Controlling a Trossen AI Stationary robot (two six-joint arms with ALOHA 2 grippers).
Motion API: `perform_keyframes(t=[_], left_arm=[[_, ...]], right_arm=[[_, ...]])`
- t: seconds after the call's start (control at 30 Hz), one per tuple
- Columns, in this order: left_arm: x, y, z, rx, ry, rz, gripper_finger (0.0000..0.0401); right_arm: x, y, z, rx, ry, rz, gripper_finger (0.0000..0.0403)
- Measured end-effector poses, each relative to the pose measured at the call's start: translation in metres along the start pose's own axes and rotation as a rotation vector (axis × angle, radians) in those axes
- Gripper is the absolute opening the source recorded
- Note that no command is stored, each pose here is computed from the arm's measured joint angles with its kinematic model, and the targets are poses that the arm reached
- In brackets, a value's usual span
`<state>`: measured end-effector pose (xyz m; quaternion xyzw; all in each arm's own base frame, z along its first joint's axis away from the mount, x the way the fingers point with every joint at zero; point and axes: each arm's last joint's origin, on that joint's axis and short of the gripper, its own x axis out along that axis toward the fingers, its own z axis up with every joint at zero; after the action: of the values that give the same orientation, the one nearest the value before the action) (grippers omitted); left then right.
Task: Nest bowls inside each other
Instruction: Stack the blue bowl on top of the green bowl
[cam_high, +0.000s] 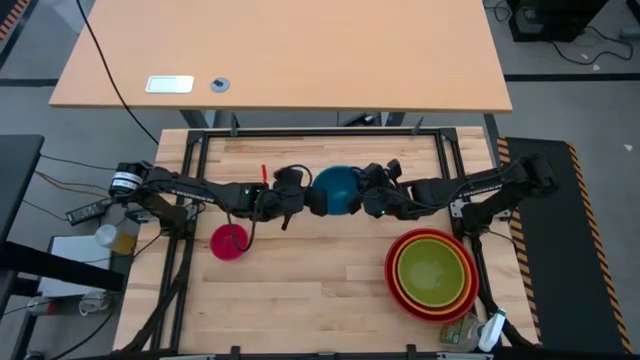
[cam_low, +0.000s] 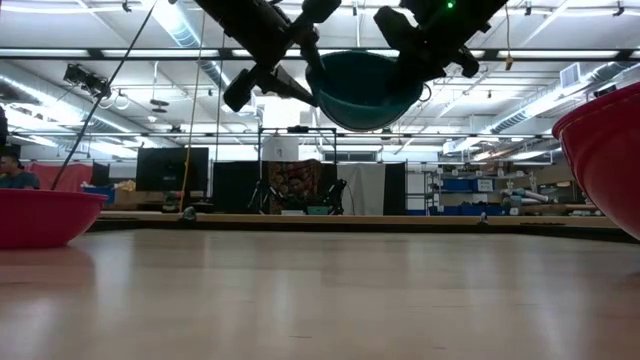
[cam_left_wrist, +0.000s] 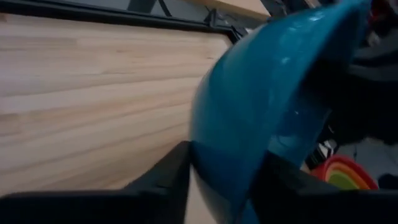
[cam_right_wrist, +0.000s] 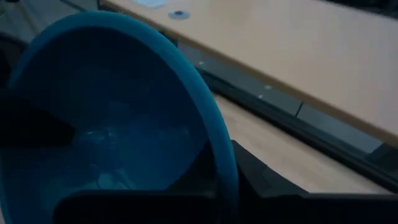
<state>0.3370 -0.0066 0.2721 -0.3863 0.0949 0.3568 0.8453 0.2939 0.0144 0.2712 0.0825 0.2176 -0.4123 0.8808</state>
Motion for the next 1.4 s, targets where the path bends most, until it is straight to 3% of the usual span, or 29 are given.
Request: perform_keyframes(t=[0.17, 0.3, 0.5, 0.67, 0.8, 0.9, 1.0, 1.2, 1.4], left_arm=[[0.000, -0.003, 0.000, 0.073, 0.044, -0.050, 0.0233], [0.000, -0.004, -0.001, 0.109, 0.081, -0.076, 0.0276], [-0.007, -0.010, 0.003, 0.151, 0.152, -0.184, 0.0293], [-0.020, -0.023, 0.011, 0.261, 0.216, -0.431, 0.0293], [-0.033, -0.035, 0.021, 0.314, 0.188, -0.619, 0.0293], [-0.036, -0.037, 0.023, 0.338, 0.163, -0.650, 0.0293], [-0.037, -0.037, 0.024, 0.352, 0.151, -0.656, 0.0293], [-0.036, -0.034, 0.022, 0.367, 0.176, -0.632, 0.0293], [-0.034, -0.024, 0.012, 0.423, 0.300, -0.553, 0.0293]], right_arm=[[0.002, -0.003, -0.003, 0.016, 0.048, 0.012, 0.0029], [0.003, -0.005, -0.004, 0.006, 0.084, 0.023, 0.0030], [-0.012, -0.021, -0.006, -0.061, 0.227, 0.093, 0.0030], [-0.035, -0.047, -0.008, -0.094, 0.450, 0.204, 0.0031], [-0.064, -0.065, -0.004, -0.157, 0.538, 0.396, 0.0031], [-0.084, -0.074, -0.007, -0.241, 0.649, 0.603, 0.0031], [-0.100, -0.081, -0.017, -0.336, 0.788, 0.728, 0.0031], [-0.114, -0.077, -0.051, -0.558, 0.958, 0.710, 0.0031], [-0.110, -0.055, -0.076, -0.626, 0.990, 0.496, 0.0028]])
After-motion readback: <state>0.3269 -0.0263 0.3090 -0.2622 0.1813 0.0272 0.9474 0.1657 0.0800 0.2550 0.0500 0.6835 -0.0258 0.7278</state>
